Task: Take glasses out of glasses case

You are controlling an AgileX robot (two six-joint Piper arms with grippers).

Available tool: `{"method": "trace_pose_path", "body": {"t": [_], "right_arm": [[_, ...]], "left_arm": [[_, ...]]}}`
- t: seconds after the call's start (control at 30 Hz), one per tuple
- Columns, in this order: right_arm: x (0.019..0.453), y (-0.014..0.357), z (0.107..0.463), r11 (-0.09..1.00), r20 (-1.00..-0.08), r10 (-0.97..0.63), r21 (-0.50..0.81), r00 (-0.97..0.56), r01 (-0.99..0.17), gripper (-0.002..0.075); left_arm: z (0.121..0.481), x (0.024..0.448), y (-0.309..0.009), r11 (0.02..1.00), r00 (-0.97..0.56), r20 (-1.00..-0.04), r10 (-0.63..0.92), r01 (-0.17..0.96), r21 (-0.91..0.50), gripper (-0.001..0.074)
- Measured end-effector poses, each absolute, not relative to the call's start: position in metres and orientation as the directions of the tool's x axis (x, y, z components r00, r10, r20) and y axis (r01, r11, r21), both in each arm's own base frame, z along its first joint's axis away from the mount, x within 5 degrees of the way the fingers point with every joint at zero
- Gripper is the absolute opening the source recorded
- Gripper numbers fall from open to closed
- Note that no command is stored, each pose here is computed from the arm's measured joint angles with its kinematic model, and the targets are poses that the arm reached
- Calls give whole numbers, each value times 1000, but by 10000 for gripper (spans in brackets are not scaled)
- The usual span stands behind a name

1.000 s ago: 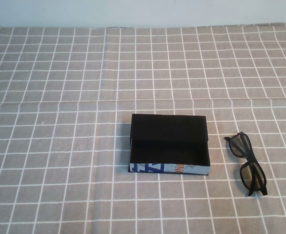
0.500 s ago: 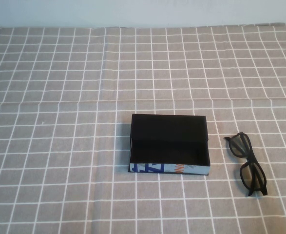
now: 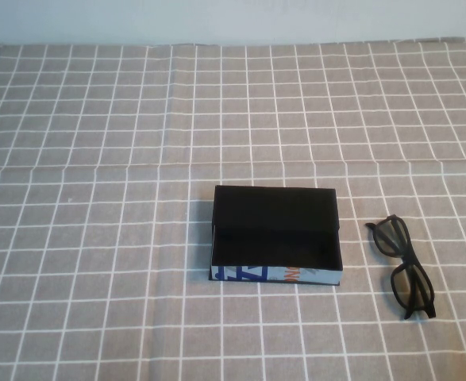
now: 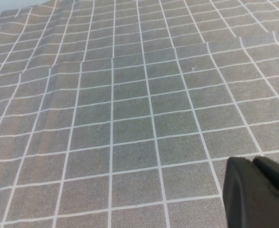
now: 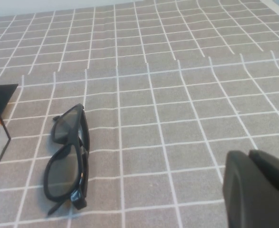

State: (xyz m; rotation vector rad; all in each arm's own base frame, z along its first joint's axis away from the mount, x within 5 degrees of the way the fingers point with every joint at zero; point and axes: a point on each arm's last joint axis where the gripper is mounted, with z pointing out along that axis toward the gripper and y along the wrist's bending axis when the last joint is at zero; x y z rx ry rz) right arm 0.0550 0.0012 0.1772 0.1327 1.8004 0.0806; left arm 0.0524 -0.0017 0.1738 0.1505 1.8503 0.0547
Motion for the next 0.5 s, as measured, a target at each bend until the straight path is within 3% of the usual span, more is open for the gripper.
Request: {"method": "trace_pose_path", "body": {"t": [0.5], "right_arm": [[55, 1, 177, 990, -964, 137, 130, -229, 47, -18]], "left_arm": [[174, 52, -2, 990, -274, -953, 132, 75, 115, -5]]}}
